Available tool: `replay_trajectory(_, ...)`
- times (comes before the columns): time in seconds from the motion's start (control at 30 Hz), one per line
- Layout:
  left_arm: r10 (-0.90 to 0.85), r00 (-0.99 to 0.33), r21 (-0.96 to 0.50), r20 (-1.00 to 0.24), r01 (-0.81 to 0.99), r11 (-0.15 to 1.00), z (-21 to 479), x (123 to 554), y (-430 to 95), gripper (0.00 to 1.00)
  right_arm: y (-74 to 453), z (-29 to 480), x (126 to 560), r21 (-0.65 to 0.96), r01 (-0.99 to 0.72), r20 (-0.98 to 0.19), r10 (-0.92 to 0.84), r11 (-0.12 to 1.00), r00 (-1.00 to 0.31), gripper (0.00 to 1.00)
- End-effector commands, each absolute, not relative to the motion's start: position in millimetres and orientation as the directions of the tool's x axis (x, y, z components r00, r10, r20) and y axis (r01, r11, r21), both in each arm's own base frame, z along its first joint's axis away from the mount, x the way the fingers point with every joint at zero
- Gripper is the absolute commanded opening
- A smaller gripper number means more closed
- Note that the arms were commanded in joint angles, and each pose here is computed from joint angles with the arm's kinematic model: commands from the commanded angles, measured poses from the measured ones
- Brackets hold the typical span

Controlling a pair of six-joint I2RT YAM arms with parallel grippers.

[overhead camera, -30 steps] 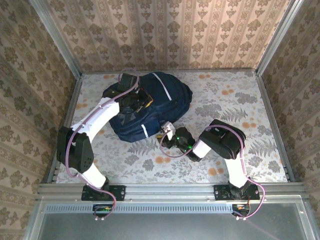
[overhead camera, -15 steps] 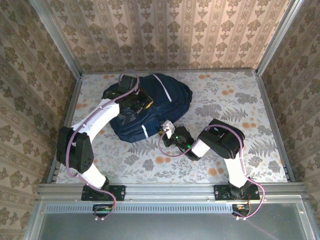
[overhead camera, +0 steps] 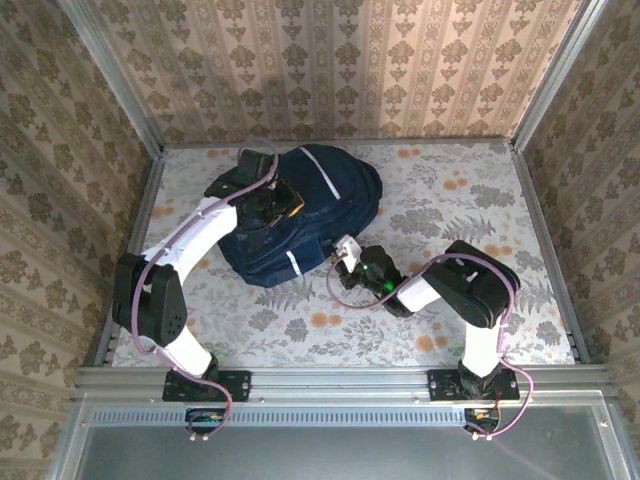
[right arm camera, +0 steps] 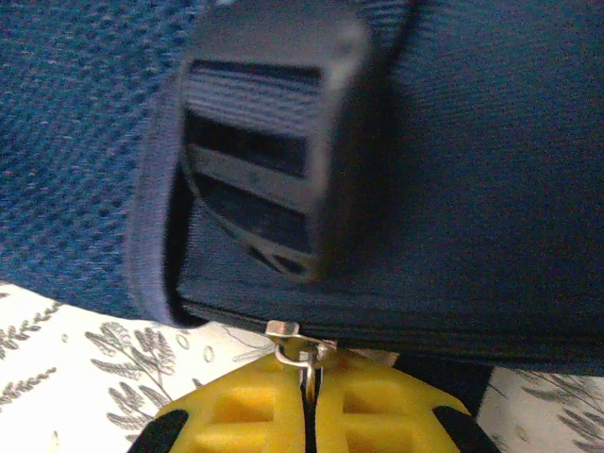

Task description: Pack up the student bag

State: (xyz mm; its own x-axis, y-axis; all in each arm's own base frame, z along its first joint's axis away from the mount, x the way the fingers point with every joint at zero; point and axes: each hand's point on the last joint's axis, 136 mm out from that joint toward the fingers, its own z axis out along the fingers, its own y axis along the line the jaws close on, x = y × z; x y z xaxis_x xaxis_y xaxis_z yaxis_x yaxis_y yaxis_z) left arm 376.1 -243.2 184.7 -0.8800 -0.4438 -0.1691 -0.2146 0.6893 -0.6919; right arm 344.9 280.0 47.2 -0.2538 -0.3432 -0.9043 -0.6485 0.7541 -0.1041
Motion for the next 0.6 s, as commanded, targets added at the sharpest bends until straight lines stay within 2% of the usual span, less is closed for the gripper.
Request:
replay_trajectory(0.0,-0.399,-0.878,-0.675,-0.265,-0.127,0.727,201,382,-241,0.0,255,40,350,-0.136,-0.594,-0.864,-0.389,0.793,-0.321,0.01)
replay_trajectory(0.1,-0.366,-0.888,-0.662,-0.276,-0.101,0.743,197,383,-244,0.0,241,38,357,-0.156,-0.532,-0.836,-0.398,0.832,-0.377,0.0)
replay_trajectory(0.2,-0.286,-0.915,-0.641,-0.286,-0.039,0.767,195,374,-265,0.0,209,46,368,-0.176,-0.352,-0.848,-0.323,0.919,-0.42,0.0)
replay_trajectory(0.27,-0.249,-0.923,-0.629,-0.294,-0.01,0.777,194,372,-272,0.0,198,50,370,-0.158,-0.296,-0.855,-0.281,0.942,-0.436,0.0)
replay_trajectory(0.43,-0.161,-0.938,-0.59,-0.307,0.055,0.805,185,371,-286,0.0,188,68,362,-0.08,-0.238,-0.86,-0.188,0.968,-0.475,0.0)
replay_trajectory(0.57,-0.082,-0.946,-0.592,-0.313,0.127,0.796,180,373,-303,0.0,200,72,342,0.006,-0.305,-0.845,-0.159,0.952,-0.511,0.0)
